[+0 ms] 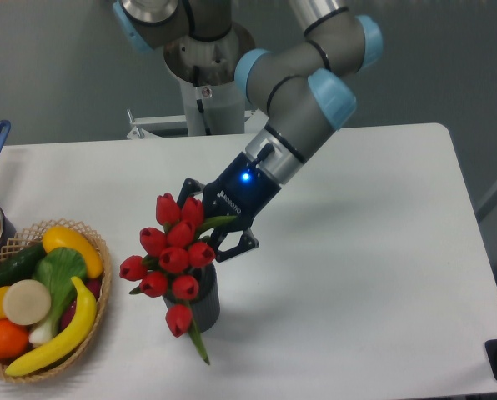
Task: Pick up the flowers from the vase
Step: 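Lift the gripped tulips straight up out of the vase, then carry the tulip bunch up and away from the vase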
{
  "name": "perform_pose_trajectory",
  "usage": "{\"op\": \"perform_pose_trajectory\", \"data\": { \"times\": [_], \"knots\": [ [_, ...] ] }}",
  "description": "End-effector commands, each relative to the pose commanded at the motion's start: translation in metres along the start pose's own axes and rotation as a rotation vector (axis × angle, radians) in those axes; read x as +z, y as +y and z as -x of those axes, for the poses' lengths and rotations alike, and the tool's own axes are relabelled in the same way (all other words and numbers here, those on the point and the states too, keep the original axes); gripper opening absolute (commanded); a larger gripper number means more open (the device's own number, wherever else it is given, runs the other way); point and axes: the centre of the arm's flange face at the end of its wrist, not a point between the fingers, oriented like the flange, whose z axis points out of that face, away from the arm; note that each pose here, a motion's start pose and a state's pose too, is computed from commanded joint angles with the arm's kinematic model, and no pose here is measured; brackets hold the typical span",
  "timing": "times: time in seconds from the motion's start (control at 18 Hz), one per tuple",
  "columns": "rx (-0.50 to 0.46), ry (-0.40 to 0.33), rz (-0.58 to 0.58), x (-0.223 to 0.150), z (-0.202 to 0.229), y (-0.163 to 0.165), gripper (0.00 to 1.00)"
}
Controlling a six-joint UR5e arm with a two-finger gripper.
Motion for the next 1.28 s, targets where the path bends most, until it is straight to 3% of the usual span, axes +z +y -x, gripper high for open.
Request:
{"op": "perform_pose_trajectory", "data": {
  "times": [0.33, 0.44, 0.89, 1.28],
  "knots": [
    [-0.024, -0.026, -0.024, -0.018, -0.013, -0.037, 0.43],
    [-0.037, -0.034, -0.032, -0.023, -0.014, -0.048, 0.37],
    [-0.050, -0.066, -0.069, -0.044, -0.017, -0.100, 0.37],
    [-0.076, -0.129, -0.088, -0.078, 0.002, -0.105, 0.37]
  ]
}}
